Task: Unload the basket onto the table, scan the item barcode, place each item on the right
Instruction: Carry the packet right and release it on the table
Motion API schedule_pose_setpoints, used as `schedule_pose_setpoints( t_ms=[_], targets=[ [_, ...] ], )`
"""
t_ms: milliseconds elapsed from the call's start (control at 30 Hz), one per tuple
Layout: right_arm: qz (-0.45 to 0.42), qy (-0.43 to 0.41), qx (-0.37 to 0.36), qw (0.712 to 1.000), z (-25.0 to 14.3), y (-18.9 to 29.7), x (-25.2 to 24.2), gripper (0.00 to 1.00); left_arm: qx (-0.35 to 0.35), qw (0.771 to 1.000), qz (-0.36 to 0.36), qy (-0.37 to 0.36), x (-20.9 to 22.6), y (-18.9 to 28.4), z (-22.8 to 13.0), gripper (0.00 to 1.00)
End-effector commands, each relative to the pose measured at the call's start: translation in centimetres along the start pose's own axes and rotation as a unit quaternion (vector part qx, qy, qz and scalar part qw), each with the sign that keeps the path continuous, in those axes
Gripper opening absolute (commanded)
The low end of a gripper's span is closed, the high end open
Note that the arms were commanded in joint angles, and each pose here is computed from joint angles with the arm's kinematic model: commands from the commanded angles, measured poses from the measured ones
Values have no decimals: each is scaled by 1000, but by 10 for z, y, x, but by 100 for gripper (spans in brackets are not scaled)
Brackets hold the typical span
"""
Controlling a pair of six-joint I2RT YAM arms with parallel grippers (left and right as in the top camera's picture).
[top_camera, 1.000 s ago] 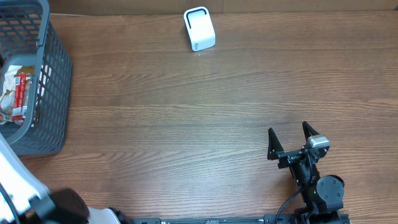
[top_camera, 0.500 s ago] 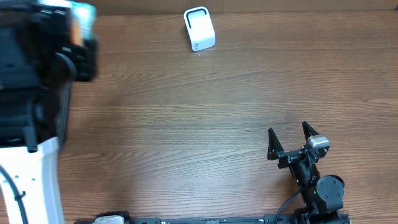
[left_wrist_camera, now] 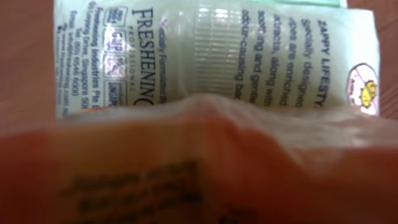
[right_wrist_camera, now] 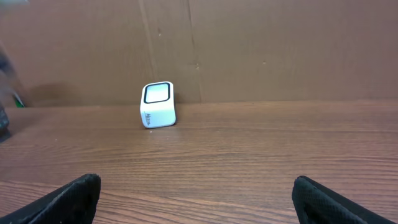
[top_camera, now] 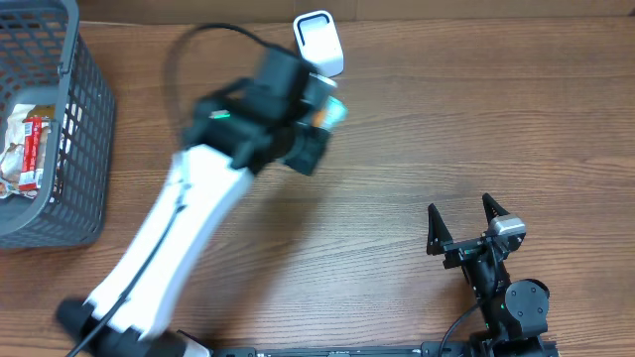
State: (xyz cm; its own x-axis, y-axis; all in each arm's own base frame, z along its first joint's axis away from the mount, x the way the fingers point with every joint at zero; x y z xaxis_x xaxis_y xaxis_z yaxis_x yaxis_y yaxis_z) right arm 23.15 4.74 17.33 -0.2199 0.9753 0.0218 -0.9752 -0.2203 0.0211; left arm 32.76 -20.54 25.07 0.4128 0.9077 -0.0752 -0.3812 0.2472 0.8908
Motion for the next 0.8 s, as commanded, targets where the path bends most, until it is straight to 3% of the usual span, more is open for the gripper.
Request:
schedule_pose_setpoints(
  t_ms=[0,133,267,500,767],
  targets=[
    [-4,1,0,1000,-3,0,-2,100,24,1000,-11,9,-36,-41,-5,57],
    [-4,1,0,1000,-3,0,-2,100,33,999,-25,18,-72,-90,-9,54],
    [-4,1,0,1000,-3,0,-2,100,22,999,-10,45,-87,-129,-13,57],
    [-4,1,0,1000,-3,0,-2,100,-20,995,-70,65,-111,-154,-8,53],
    [-4,1,0,1000,-3,0,-2,100,-8,995,-81,64,-136,-171,-29,55]
  ],
)
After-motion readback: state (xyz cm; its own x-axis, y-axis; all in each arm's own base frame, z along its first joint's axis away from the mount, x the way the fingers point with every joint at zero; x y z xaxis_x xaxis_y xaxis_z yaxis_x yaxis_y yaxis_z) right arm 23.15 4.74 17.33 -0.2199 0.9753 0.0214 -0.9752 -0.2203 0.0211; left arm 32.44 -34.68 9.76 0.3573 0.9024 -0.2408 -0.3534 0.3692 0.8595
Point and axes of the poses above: each gripper's point midway between its finger pads, its own y axis back along the fingers, its own x axis along the line the jaws close on, z = x × y, the point moved 1 cm from there along y, back along the fingers, and after that the axes turned 6 degrees about y, right-handed, at the moved point
